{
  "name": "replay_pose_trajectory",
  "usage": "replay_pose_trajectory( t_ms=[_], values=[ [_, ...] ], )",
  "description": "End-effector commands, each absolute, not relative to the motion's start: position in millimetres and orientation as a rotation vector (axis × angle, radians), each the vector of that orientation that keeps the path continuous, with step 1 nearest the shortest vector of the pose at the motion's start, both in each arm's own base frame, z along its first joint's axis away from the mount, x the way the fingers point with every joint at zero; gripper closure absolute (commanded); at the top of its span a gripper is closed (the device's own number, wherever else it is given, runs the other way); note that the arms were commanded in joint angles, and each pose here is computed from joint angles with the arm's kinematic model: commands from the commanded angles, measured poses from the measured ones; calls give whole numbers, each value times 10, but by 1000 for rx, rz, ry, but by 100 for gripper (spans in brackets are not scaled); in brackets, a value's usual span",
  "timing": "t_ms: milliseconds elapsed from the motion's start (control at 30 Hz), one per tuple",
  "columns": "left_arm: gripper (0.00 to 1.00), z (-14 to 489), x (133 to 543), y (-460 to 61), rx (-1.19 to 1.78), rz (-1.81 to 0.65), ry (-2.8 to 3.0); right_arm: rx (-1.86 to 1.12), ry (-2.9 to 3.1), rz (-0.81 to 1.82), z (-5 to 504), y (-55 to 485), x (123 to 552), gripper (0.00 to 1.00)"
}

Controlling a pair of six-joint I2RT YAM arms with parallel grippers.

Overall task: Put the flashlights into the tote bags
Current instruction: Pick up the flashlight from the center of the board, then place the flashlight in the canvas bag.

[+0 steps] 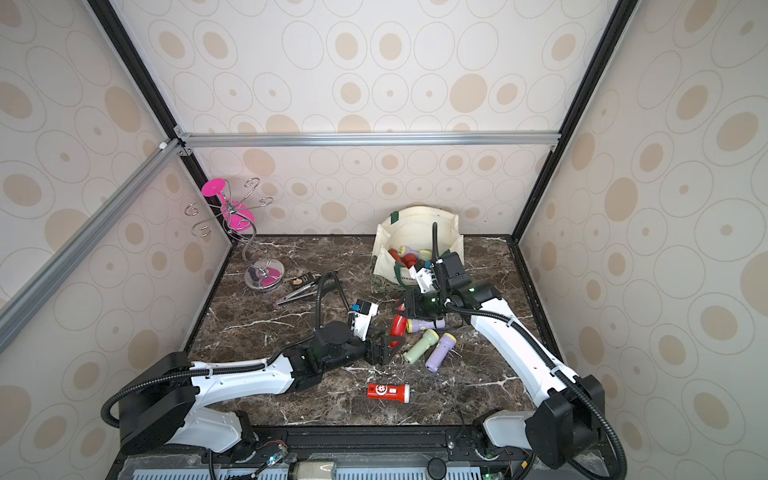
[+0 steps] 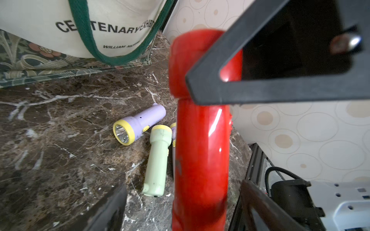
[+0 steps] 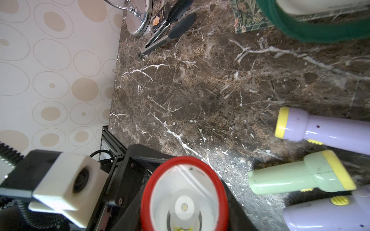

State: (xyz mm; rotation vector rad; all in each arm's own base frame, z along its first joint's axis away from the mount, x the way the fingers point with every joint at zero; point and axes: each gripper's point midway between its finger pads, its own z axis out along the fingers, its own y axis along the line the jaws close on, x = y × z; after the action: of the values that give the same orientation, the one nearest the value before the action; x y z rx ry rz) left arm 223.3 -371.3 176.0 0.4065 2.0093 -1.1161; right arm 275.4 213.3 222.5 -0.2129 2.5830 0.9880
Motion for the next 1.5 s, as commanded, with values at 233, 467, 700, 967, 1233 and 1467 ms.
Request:
replay_pose_trajectory(
  t_ms=[233, 467, 700, 967, 1233, 1467],
  values=[
    [0, 1953, 2340, -3586, 355, -1011, 2000, -284, 2470, 789, 2655, 1992, 3005, 100],
    [0, 2000, 2345, -3457, 335, -964, 1996, -201, 2435, 734, 2925, 1927, 3400, 100],
    [0, 2020, 2337, -3348, 297, -951, 1990, -103, 2375, 752, 3151, 1890, 3796, 100],
    [0, 2025, 2324, -3284, 288, -938, 1992, -29, 2325, 743, 3371, 1802, 4158, 100],
    [0, 2056, 2299, -3095, 276, -878, 1993, 111, 2302, 742, 3307, 1652, 4466, 100],
    [0, 2045, 2278, -3058, 268, -882, 1997, 183, 2320, 719, 3056, 1615, 4647, 100]
  ],
)
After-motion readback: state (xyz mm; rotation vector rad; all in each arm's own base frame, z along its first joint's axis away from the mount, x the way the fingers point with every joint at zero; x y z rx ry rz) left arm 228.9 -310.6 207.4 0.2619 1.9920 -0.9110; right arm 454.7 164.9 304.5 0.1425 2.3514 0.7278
